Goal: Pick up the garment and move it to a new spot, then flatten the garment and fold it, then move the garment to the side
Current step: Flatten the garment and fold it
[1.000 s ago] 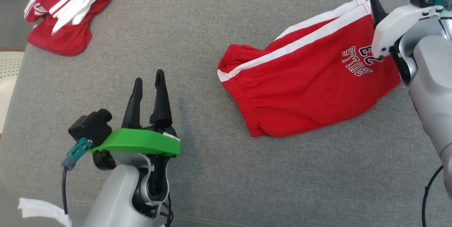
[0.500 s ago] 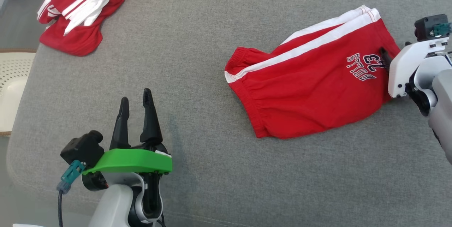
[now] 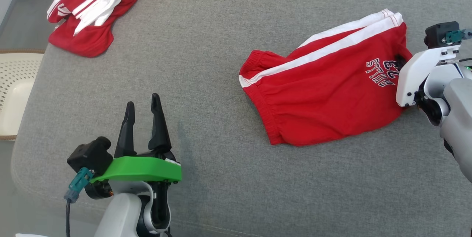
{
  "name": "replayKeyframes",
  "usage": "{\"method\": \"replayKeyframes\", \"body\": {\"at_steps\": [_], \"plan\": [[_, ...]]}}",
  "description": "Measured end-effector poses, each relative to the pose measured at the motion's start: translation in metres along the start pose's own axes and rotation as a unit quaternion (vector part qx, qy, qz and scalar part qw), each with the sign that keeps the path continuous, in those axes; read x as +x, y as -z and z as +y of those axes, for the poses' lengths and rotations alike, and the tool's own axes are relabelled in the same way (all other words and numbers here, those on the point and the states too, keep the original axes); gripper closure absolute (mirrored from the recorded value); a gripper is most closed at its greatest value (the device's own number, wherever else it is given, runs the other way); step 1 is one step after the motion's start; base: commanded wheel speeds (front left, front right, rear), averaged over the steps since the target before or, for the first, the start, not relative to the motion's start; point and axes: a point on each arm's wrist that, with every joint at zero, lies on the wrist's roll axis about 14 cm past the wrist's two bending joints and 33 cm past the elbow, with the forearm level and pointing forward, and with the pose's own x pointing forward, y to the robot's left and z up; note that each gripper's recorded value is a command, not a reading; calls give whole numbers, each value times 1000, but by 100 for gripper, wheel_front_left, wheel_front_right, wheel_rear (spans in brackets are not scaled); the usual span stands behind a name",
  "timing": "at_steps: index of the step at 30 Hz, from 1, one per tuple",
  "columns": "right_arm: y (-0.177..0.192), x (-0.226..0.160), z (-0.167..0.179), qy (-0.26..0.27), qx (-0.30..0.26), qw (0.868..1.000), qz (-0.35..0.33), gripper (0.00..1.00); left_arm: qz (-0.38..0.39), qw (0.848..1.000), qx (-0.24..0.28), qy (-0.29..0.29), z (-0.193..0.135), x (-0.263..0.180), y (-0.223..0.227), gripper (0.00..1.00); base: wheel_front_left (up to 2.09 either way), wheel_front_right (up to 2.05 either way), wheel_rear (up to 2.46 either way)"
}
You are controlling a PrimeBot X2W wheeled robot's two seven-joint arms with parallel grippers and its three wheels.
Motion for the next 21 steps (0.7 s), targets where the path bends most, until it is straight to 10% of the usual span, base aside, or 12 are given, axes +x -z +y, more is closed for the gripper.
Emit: {"method": "replayKeyframes", "body": {"at_steps": [21], "plan": [[44,-113,-88,135,125,974,-130,100,61,992,10,113,-75,-8,43,0,0,0,0]]}}
